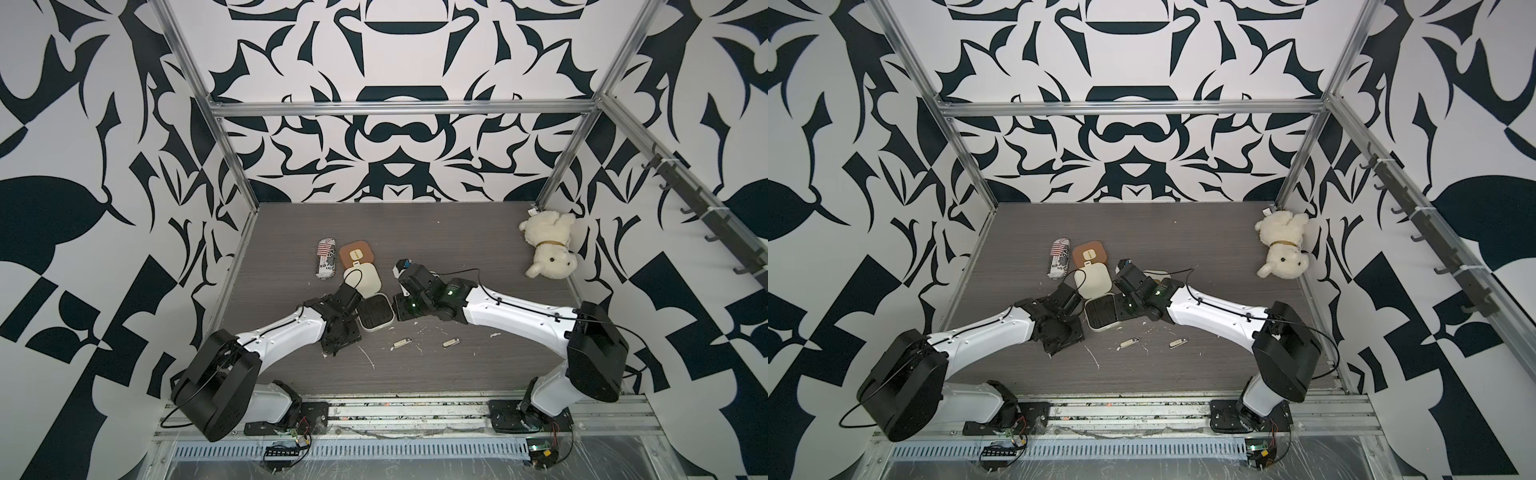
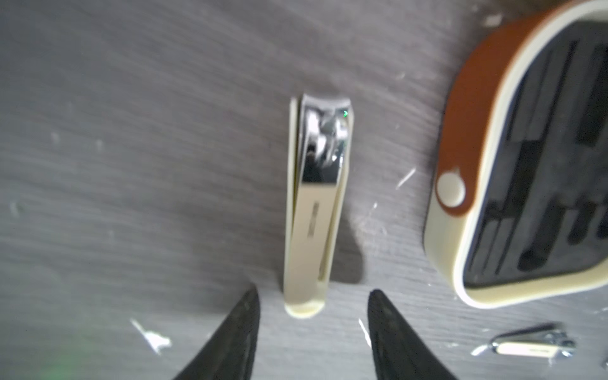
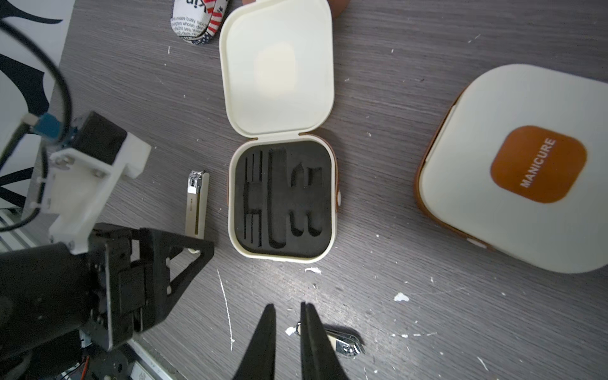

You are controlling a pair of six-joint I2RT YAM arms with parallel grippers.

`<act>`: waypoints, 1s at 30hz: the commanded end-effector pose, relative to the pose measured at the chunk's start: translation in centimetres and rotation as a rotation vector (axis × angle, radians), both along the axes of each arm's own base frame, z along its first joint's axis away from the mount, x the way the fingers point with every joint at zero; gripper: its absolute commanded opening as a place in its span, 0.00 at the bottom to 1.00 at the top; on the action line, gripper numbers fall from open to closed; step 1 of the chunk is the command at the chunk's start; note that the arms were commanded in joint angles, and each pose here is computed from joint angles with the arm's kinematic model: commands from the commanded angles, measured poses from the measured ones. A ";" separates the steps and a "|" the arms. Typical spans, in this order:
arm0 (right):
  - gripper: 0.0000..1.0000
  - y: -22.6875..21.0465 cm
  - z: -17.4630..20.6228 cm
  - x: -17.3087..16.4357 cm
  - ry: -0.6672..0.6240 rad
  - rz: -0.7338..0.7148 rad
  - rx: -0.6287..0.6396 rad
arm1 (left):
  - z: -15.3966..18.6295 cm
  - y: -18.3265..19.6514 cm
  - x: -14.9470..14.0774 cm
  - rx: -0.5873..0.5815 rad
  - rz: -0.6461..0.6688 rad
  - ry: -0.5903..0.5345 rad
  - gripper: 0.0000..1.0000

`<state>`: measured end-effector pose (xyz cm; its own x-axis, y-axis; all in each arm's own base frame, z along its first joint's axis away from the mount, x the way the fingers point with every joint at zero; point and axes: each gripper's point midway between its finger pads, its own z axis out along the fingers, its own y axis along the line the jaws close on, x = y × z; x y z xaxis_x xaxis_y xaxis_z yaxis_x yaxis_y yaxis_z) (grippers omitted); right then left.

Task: Organize nail clipper sets
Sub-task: Pick up the nail clipper from the center of the board.

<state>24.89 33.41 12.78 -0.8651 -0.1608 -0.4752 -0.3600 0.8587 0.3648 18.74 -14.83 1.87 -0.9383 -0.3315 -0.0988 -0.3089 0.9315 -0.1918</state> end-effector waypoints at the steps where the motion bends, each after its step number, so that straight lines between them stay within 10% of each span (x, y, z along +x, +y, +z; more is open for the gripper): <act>1: 0.19 0.3 1.5 0.6 -0.034 -0.016 0.014 | -0.7 0.6 -2.2 0.007 0.047 0.062 0.61; 12: 0.20 -0.4 1.7 0.2 -0.038 -0.022 -0.021 | 8.6 2.8 0.8 -0.013 0.109 -0.246 0.67; 20: 0.25 5.2 0.1 -1.6 -0.038 0.073 -0.144 | 15.3 8.5 8.5 -0.167 0.220 -0.364 0.80; 30: 0.27 13.5 -2.7 -1.6 -0.003 0.161 -0.243 | 14.6 16.1 17.0 -0.382 0.439 -0.358 0.79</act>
<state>22.87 46.81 8.72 -0.8249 -0.3928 -0.4065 -0.4985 0.8446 0.1954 34.82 1.86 15.63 -0.6120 -0.7635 -0.2063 -0.5662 0.6051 -0.5598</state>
